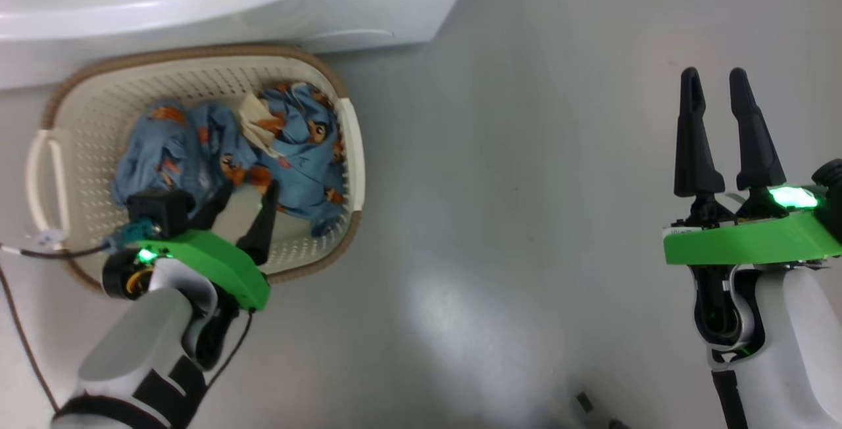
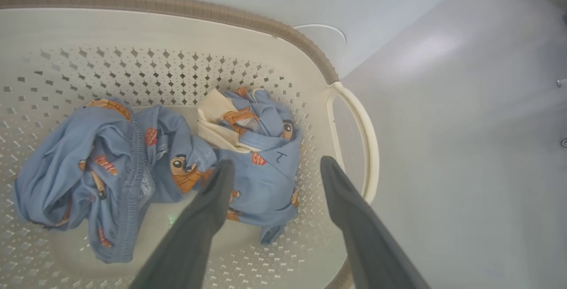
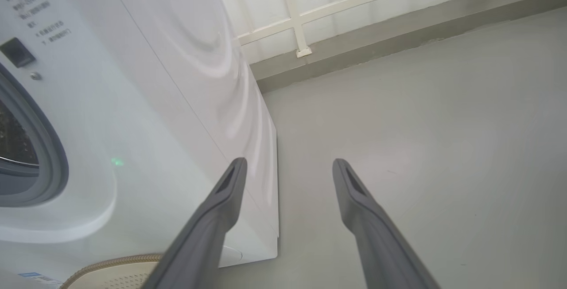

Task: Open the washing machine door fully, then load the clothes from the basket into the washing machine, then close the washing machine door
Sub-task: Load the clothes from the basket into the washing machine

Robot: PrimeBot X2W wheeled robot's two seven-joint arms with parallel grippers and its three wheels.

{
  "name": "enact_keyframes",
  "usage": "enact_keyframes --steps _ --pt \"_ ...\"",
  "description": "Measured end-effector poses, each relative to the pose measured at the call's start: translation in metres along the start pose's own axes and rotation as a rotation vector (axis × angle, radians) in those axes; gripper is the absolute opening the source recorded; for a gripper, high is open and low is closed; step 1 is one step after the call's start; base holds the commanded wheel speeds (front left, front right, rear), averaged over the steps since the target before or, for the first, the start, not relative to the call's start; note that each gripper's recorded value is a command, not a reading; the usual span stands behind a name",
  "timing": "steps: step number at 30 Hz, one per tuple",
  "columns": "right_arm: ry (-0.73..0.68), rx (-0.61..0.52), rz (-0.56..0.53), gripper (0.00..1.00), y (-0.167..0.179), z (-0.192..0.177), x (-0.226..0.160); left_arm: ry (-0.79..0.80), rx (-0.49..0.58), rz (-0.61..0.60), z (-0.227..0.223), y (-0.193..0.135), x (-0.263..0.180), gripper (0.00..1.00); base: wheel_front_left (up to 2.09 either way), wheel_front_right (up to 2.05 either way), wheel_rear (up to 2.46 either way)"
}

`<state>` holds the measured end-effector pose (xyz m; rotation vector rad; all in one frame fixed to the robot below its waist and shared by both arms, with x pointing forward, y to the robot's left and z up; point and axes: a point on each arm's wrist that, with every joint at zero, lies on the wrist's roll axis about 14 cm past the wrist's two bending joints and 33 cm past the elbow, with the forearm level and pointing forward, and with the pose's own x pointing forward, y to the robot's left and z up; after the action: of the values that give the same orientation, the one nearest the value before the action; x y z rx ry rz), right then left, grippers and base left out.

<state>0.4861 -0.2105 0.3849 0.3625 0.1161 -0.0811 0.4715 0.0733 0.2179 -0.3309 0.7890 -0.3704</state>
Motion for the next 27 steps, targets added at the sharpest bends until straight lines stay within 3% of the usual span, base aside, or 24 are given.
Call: enact_keyframes --steps 12,27 --pt "0.038 -0.004 -0.110 1.00 -0.040 -0.013 -0.012 0.175 0.042 -0.066 -0.039 0.003 0.045 1.00 0.00 0.00 0.00" --pt "0.050 0.000 -0.167 1.00 -0.058 -0.014 -0.022 0.250 0.073 -0.080 -0.048 0.012 0.081 1.00 0.00 0.00 0.00"
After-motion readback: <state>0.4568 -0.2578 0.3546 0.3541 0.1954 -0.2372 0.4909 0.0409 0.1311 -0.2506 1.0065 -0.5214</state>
